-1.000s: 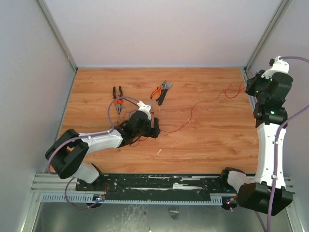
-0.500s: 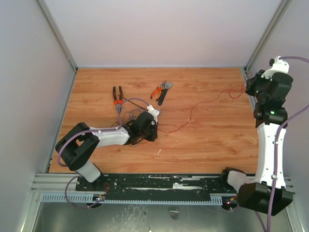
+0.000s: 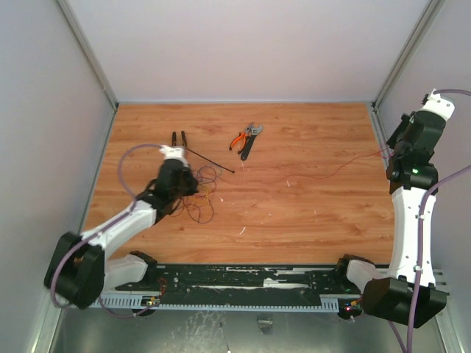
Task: Zip-tie the wires
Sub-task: Untie the cable at the center of the board, then pick up the cable at the center of the board.
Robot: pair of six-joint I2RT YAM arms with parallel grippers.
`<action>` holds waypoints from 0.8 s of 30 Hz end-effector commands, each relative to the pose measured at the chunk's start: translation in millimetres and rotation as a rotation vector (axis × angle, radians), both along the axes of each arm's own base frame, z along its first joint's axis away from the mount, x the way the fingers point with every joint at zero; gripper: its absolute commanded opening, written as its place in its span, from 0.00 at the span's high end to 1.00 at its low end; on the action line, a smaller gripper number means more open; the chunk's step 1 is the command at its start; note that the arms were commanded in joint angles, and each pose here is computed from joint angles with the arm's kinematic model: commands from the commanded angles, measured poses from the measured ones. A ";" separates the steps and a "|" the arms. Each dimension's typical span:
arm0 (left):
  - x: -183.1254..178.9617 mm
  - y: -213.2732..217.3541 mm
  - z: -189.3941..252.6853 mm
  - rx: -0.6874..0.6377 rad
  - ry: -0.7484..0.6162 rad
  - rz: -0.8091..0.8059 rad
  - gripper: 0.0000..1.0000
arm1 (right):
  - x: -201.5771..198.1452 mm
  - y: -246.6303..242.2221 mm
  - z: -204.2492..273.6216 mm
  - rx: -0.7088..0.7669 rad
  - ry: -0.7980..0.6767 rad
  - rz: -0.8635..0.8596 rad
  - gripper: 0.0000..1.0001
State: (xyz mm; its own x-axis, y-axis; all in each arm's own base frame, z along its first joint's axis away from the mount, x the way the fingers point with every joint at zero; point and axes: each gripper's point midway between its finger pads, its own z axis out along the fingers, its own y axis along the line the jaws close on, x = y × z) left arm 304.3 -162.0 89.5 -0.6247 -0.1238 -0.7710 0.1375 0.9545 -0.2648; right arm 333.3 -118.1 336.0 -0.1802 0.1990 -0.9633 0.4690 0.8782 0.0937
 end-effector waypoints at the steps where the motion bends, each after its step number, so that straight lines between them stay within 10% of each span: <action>1: 12.9 67.6 28.7 -0.145 -0.098 0.274 1.00 | -20.1 -36.8 -1.2 -0.084 0.047 -0.204 1.00; 9: 29.8 140.0 85.8 -0.202 -0.242 0.491 1.00 | -27.1 -49.7 -7.5 -0.113 0.082 -0.281 1.00; 14: 34.8 132.9 83.2 -0.232 -0.227 0.453 1.00 | 0.4 -0.2 -3.4 -0.016 -0.027 0.018 1.00; 24: 23.1 124.7 70.3 -0.213 -0.164 0.395 0.07 | 14.8 68.7 8.1 0.103 -0.077 0.393 1.00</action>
